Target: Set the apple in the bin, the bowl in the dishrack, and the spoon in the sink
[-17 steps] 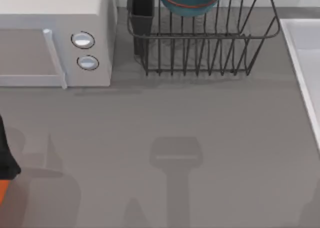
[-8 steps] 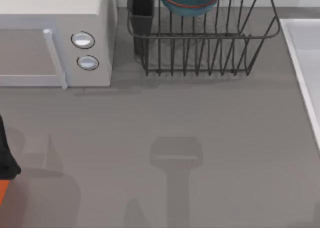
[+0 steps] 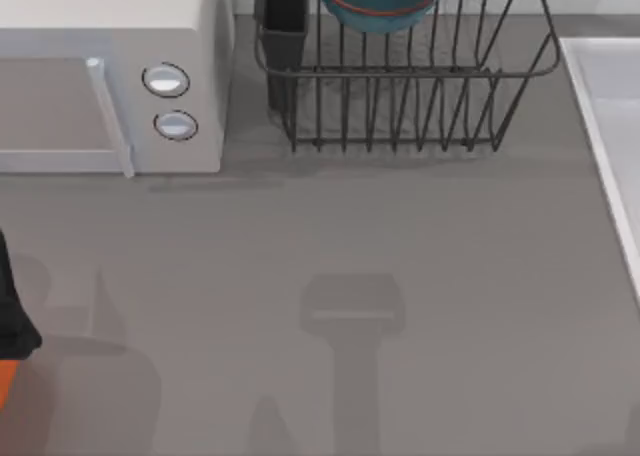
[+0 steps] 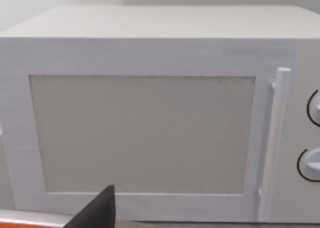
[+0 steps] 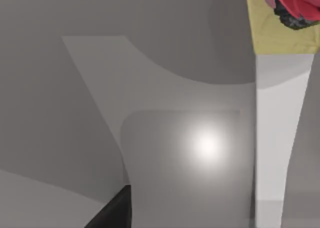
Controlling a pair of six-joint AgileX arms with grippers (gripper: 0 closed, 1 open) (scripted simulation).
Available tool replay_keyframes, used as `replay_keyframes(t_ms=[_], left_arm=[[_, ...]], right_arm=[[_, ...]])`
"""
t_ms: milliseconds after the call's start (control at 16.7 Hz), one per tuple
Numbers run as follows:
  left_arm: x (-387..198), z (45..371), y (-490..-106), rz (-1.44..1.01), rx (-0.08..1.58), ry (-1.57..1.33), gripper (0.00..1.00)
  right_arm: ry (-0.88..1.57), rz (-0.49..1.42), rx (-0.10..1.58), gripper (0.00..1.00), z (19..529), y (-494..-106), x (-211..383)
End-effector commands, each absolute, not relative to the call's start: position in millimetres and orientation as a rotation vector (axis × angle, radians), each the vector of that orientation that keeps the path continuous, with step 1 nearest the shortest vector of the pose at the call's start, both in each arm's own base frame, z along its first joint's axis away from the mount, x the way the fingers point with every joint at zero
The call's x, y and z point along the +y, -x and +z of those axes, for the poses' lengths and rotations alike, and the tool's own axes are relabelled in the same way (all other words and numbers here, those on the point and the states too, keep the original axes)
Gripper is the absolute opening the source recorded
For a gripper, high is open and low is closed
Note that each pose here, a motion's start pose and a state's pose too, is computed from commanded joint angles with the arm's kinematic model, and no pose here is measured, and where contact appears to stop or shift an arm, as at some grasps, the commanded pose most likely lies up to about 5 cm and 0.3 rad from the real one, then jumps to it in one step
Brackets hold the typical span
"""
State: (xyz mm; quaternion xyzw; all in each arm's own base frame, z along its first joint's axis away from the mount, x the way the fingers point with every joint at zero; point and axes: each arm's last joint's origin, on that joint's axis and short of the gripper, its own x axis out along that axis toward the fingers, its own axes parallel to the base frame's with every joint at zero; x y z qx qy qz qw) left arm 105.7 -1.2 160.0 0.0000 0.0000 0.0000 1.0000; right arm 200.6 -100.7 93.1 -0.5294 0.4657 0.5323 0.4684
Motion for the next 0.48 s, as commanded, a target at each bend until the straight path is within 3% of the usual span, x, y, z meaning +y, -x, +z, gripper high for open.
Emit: replay_keyframes(t_ms=[360,480], left_arm=[[-1.2,160.0,-105.7,0.0,0.0,0.0,1.0],[-1.2,160.0,-105.7,0.0,0.0,0.0,1.0]], right_arm=[[1.298,1.305,1.142,0.02,93.1,-200.6,-100.7],[1.298,1.305,1.142,0.0,93.1,-200.6,-100.7]])
